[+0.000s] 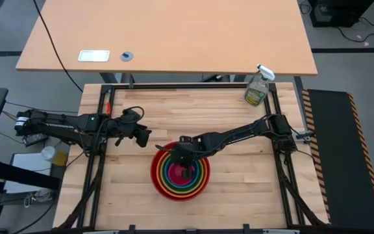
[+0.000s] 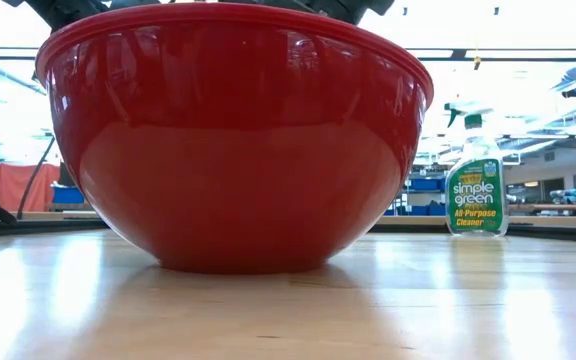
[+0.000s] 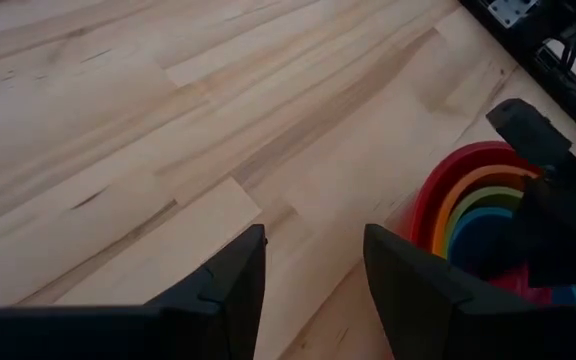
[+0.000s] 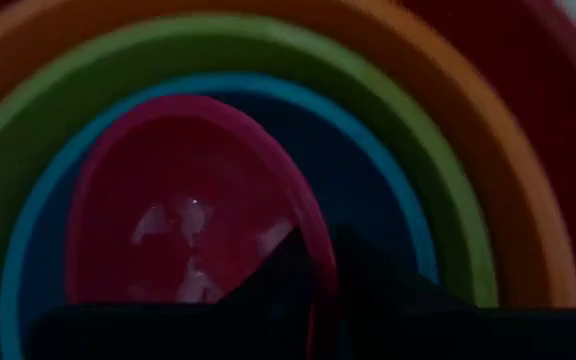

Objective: Nest bowls inside each other
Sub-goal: Stack the pink bowl on top of the blue bowl, then return to Home Position

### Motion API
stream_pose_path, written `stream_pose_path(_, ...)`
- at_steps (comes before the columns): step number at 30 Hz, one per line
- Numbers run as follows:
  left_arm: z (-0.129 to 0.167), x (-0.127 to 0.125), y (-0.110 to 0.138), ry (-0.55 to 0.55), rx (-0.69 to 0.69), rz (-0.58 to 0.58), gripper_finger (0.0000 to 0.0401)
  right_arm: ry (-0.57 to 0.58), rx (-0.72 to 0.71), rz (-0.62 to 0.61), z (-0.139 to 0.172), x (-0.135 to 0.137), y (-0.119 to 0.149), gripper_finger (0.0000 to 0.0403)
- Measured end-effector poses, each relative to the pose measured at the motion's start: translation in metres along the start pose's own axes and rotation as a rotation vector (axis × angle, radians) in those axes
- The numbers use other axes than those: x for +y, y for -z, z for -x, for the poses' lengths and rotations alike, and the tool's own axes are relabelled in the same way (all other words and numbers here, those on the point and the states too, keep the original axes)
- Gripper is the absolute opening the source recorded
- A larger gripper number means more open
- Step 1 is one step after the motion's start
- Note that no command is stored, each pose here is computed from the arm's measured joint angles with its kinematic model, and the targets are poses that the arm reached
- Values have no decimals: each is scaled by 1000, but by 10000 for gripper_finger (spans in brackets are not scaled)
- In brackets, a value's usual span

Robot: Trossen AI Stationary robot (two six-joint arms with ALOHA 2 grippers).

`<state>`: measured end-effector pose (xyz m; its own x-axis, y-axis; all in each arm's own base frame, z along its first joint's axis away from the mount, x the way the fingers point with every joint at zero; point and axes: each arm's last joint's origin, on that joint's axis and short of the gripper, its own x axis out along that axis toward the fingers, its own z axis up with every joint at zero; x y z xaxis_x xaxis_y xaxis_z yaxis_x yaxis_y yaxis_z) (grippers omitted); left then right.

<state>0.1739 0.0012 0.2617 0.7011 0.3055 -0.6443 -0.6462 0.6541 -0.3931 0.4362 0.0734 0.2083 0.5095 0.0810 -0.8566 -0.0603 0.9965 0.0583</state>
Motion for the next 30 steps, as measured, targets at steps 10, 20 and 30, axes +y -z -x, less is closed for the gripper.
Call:
stream_pose_path(10,0,0,0,0,0,0,172,9,67,-85,0,-10,5,114)
stream_pose_path(20,0,0,0,1,-1,-5,172,2,79,-115,25,-22,-4,178)
stream_pose_path(30,0,0,0,0,0,-7,172,87,73,-110,47,-34,-8,195)
